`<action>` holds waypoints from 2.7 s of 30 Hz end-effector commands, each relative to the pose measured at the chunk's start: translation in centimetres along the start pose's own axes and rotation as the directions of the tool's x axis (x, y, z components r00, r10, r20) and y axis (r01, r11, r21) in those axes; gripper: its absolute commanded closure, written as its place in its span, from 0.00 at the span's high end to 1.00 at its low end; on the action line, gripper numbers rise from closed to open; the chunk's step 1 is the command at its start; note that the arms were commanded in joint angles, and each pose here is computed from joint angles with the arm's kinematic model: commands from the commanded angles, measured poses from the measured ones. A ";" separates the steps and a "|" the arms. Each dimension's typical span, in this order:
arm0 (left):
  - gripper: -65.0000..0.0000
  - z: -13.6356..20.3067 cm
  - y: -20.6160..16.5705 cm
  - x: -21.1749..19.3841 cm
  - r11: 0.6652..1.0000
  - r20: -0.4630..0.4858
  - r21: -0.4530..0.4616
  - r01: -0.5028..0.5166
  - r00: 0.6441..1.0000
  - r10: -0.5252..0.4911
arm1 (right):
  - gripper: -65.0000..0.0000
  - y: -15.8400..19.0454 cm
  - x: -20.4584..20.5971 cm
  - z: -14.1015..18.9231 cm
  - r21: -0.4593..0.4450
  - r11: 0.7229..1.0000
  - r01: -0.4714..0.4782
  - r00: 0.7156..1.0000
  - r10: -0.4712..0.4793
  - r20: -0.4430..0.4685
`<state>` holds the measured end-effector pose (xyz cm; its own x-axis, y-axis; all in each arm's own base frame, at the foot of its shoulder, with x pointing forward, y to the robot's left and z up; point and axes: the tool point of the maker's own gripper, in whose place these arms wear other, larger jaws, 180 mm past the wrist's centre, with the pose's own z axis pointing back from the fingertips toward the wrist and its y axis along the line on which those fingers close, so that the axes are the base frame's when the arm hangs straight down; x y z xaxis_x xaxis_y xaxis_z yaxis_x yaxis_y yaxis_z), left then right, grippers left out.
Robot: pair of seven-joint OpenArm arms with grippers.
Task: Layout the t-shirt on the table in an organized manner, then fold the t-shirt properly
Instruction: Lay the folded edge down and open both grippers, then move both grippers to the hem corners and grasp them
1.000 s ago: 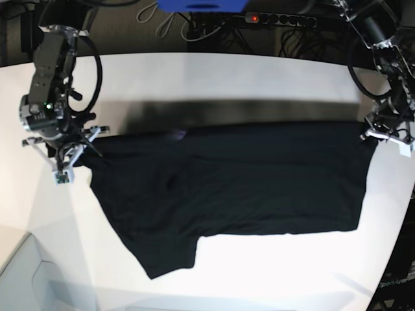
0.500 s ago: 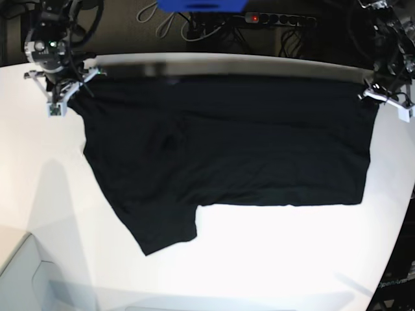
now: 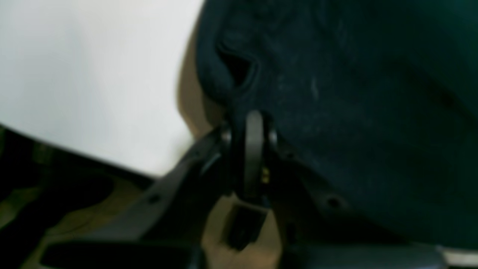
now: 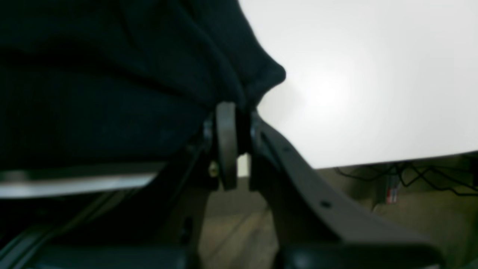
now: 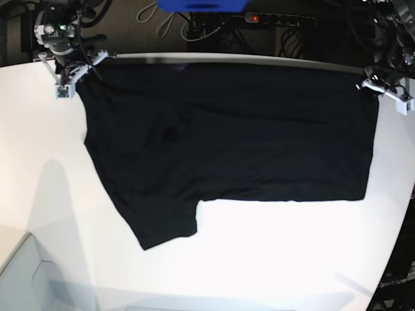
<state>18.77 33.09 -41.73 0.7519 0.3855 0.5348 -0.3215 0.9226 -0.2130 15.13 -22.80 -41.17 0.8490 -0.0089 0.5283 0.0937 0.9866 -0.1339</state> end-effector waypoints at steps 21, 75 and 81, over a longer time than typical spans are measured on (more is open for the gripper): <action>0.42 4.2 3.1 4.8 0.997 0.212 0.067 -0.043 0.977 0.027 | 0.48 -4.9 0.7 1.2 -0.137 0.986 0.091 0.995 -0.085 0.051; 0.84 -13.2 -7.3 19.3 0.994 0.307 0.004 0.112 0.946 -0.108 | 0.48 2.9 22.5 -5.1 0.095 0.995 -0.019 0.933 -0.017 0.361; 0.84 -13.7 -6.8 18.8 0.995 0.291 -0.001 0.097 0.952 -0.092 | 0.48 3.0 22.3 -5.3 0.100 0.995 -0.017 0.935 -0.020 0.354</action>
<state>42.60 33.77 -42.11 0.5692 0.2835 0.7718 -0.2464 0.9543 -0.1688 36.04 -20.71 -35.80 0.6511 0.0285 0.7584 0.0230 0.9981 -0.0573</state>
